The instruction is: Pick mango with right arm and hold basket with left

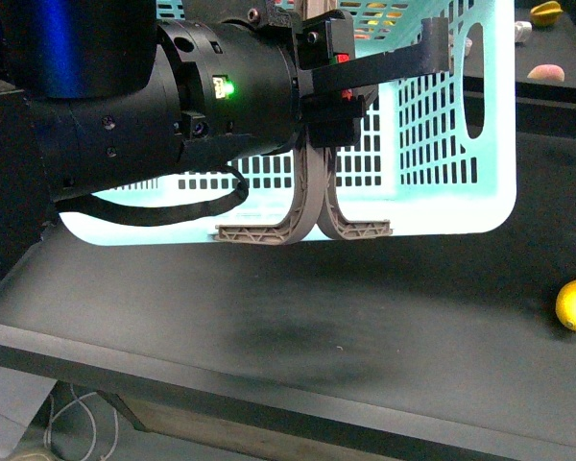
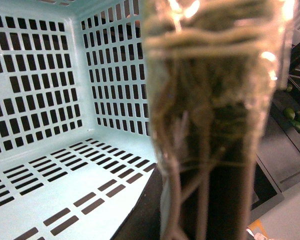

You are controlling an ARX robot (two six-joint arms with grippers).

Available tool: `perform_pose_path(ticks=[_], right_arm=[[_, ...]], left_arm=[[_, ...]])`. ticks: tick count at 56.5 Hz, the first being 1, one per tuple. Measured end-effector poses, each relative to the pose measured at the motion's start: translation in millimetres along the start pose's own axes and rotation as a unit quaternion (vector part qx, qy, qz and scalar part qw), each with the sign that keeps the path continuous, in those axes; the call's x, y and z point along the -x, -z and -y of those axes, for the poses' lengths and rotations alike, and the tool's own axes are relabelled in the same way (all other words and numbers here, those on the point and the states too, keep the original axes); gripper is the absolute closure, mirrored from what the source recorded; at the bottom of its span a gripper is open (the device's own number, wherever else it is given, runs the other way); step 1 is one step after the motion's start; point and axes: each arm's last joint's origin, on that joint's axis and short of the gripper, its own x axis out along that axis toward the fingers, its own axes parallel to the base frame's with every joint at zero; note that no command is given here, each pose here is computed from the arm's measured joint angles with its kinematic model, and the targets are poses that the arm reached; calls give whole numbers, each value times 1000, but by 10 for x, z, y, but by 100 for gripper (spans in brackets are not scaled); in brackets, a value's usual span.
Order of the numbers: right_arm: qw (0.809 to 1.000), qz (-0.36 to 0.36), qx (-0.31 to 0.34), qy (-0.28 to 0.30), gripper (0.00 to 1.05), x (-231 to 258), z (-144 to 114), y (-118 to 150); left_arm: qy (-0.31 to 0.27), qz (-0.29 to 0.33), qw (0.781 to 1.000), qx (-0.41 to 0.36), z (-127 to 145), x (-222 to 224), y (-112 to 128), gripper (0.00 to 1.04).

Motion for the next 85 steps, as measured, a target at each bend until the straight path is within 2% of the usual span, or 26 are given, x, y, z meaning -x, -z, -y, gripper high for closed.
perform_pose_path(ticks=[41,44,45,48,58,67,78,85], right_arm=[[1000,0,0,0,8,0,0,0],[1000,-14,-9,13,8,-3,-4,12],[999,-27,-20,39,8,-6,4,18],[996,-52,-36,70,8,-35,18,38],[992,-83,-65,76,8,-302,172,-32],[991,-104,-50,72,8,-674,369,-75],[986,-160,-3,38,8,-1072,526,80],[979,-195,55,28,8,-1336,684,228]], left_arm=[[-1,0,1000,0,0,0,0,100],[-1,0,1000,0,0,0,0,100],[-1,0,1000,0,0,0,0,100],[0,0,1000,0,0,0,0,100],[-1,1,1000,0,0,0,-1,100],[-1,0,1000,0,0,1,0,100],[-1,1,1000,0,0,0,-1,100],[-1,0,1000,0,1,1,0,100]])
